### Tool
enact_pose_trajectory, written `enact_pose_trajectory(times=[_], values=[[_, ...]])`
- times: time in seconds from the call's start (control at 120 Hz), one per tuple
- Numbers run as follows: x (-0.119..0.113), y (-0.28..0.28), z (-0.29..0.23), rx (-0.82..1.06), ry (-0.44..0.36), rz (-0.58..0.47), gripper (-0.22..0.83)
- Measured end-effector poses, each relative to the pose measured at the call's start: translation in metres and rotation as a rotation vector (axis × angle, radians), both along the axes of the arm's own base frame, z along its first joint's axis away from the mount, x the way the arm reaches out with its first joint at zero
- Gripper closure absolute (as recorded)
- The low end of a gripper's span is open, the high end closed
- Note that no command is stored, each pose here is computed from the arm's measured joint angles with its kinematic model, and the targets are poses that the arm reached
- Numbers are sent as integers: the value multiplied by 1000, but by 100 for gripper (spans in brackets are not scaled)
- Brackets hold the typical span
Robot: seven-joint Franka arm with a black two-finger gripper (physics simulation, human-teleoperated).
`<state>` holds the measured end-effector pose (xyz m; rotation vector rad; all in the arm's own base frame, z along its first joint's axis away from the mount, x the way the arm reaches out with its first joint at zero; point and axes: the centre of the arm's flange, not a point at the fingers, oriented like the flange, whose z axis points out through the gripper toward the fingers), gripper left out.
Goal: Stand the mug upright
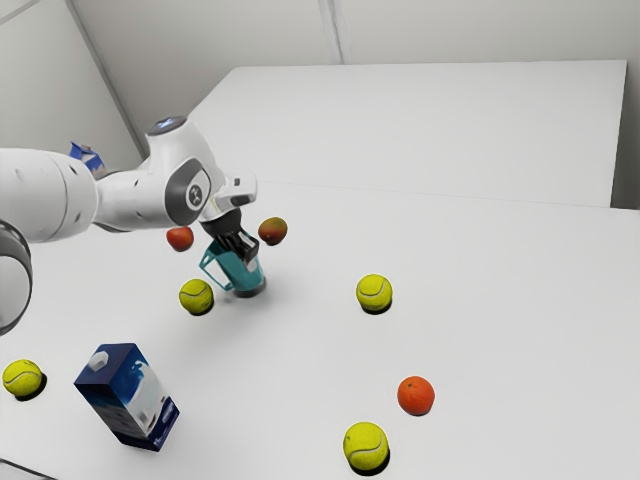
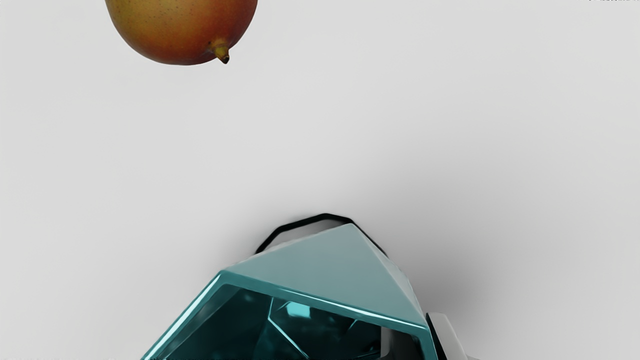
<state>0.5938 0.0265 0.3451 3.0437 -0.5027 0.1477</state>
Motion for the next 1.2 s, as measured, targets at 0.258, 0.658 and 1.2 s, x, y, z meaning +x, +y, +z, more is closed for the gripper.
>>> enact_pose_trajectory(times=[0.258, 0.658, 1.2], values=[[0, 0, 0, -9, -2, 10, 54], [-1, -10, 28, -21, -45, 4, 20], [46, -40, 185, -44, -67, -20, 2]])
